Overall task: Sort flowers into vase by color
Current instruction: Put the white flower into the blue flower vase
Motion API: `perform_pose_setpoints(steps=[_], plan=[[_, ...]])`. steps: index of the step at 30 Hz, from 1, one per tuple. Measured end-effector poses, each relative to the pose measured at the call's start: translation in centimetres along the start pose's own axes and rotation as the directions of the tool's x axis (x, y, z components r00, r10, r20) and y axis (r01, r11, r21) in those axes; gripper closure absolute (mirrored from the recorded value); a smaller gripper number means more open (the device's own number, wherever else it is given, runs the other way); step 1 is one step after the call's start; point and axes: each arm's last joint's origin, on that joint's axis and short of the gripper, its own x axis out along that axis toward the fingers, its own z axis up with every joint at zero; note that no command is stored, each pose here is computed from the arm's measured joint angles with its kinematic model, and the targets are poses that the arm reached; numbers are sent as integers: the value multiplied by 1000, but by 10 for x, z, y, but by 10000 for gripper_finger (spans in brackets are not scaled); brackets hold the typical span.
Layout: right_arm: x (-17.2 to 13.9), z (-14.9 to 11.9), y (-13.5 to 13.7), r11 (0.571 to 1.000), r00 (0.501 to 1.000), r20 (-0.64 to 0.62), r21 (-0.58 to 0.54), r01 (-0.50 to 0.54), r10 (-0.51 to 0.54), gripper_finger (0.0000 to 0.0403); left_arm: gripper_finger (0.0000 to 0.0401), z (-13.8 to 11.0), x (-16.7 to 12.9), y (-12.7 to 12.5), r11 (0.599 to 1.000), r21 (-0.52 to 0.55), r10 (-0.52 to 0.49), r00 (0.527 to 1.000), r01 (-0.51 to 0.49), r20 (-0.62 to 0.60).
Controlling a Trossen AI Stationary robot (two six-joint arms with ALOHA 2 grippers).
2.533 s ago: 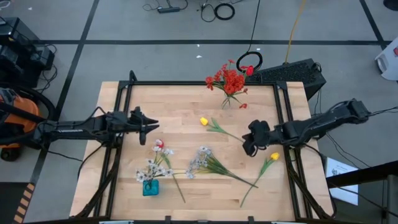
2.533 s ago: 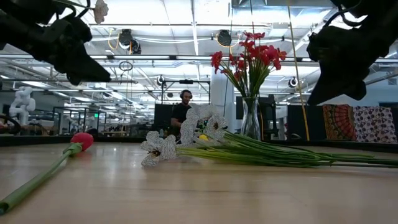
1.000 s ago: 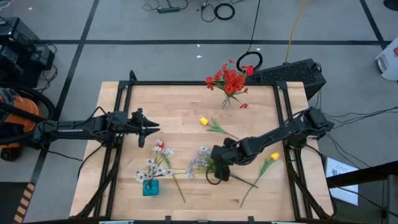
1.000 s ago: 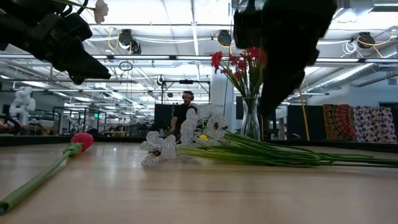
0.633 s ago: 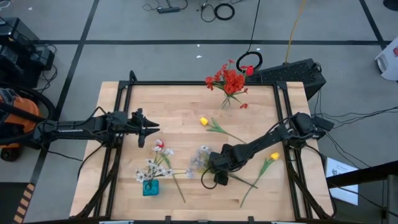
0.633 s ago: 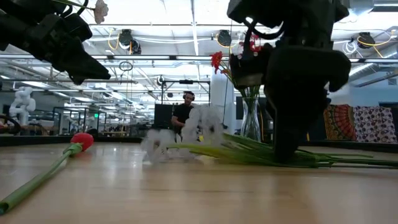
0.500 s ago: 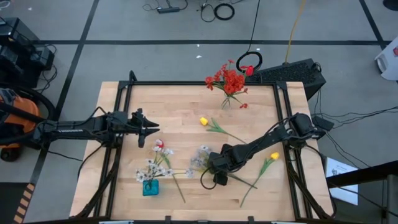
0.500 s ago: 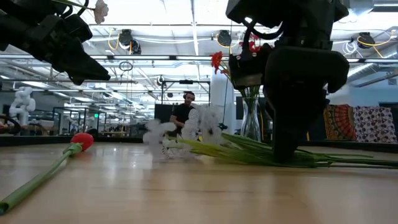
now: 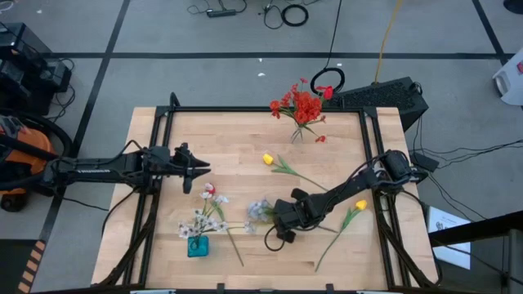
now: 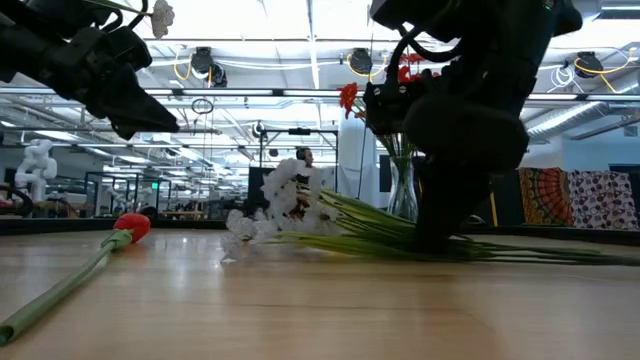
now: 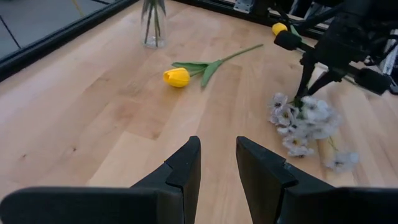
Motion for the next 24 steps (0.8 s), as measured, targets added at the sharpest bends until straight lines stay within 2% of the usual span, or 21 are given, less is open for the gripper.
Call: perform_pose_setpoints(steps=[6, 13, 16, 20, 24], plan=[[-15, 6, -8, 994, 987, 120, 39, 107, -111, 392, 292, 5, 1, -1, 1000, -1, 4, 999, -4, 50], [-70, 25, -26, 977, 921, 331, 117, 177, -206, 399, 292, 14, 0, -2, 1000, -1, -13, 989, 13, 149], [-100, 31, -36, 964, 863, 435, 180, 195, -255, 399, 292, 18, -1, -3, 1000, -1, -20, 983, 21, 183], [-133, 42, -46, 948, 759, 574, 256, 191, -308, 399, 292, 24, -2, -4, 999, 25, -32, 969, 27, 245], [-156, 64, -52, 953, 652, 699, 271, 138, -294, 399, 292, 34, -5, -6, 998, 55, -53, 936, 36, 349]])
